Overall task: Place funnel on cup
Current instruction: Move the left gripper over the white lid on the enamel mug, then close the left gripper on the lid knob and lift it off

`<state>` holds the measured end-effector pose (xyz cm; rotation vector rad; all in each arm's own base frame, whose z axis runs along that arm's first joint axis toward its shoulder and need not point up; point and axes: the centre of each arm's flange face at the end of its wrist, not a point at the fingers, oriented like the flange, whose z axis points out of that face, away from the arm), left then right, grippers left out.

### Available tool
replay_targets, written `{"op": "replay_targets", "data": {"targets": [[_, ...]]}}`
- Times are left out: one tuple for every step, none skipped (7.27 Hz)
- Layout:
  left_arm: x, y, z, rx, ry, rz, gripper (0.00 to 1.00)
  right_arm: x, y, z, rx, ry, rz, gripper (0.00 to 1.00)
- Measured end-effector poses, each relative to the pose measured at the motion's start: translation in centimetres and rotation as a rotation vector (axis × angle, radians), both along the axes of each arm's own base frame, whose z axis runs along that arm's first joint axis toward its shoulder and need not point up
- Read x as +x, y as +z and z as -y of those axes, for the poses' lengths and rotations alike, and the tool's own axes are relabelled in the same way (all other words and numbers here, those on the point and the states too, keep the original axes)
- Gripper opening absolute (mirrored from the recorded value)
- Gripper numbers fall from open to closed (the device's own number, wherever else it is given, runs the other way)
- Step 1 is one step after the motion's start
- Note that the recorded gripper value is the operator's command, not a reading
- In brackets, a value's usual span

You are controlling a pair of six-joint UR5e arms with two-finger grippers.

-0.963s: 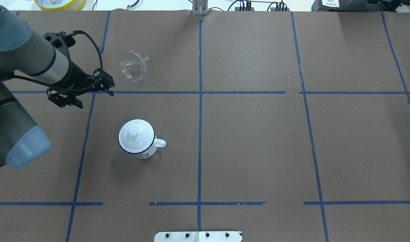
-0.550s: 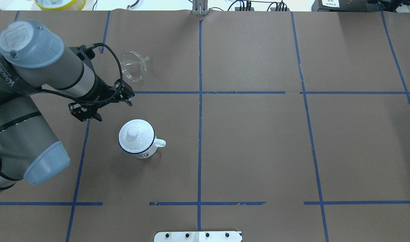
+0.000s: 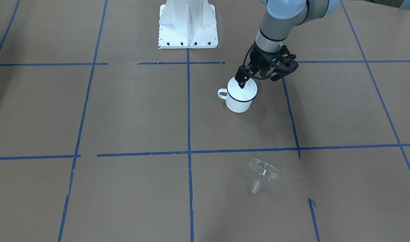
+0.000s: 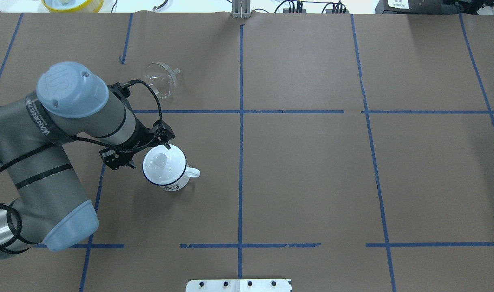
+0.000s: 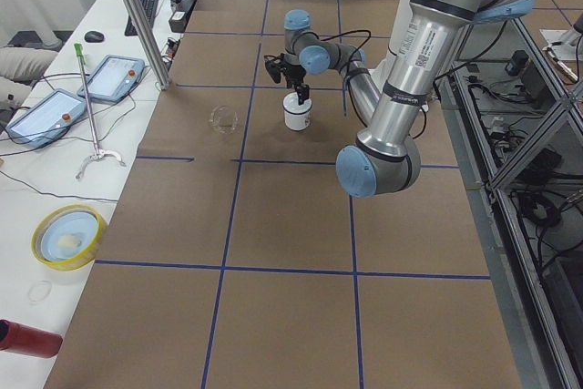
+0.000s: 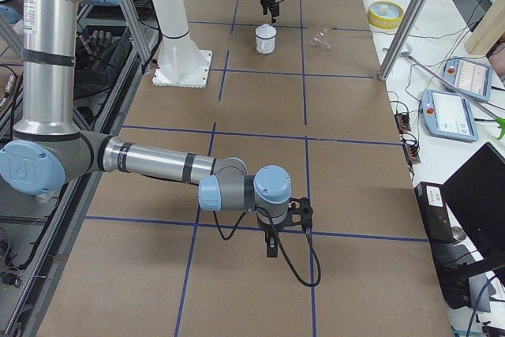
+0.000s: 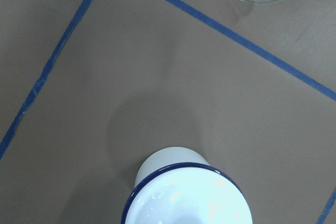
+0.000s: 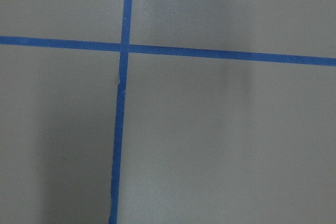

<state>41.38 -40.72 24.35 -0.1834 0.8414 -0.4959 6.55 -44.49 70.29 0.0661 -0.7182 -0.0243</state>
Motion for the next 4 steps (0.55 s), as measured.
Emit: {"op": "replay_targets", "data": {"targets": [[0.8,0.1,-0.7,-0.008,0.010,0.007,0.89,0.0,0.0,0.0,0.000,0.000,0.000,1.00],[1.5,0.2,-1.4,-0.015,0.016,0.011,0.88,0.0,0.0,0.0,0.000,0.000,0.000,1.00],[1.8,0.1,-1.7,-0.013,0.016,0.013,0.88,0.0,0.0,0.0,0.000,0.000,0.000,1.00],[1.8,0.0,-1.8,-0.009,0.013,0.014,0.88,0.0,0.0,0.0,0.000,0.000,0.000,1.00]]}}
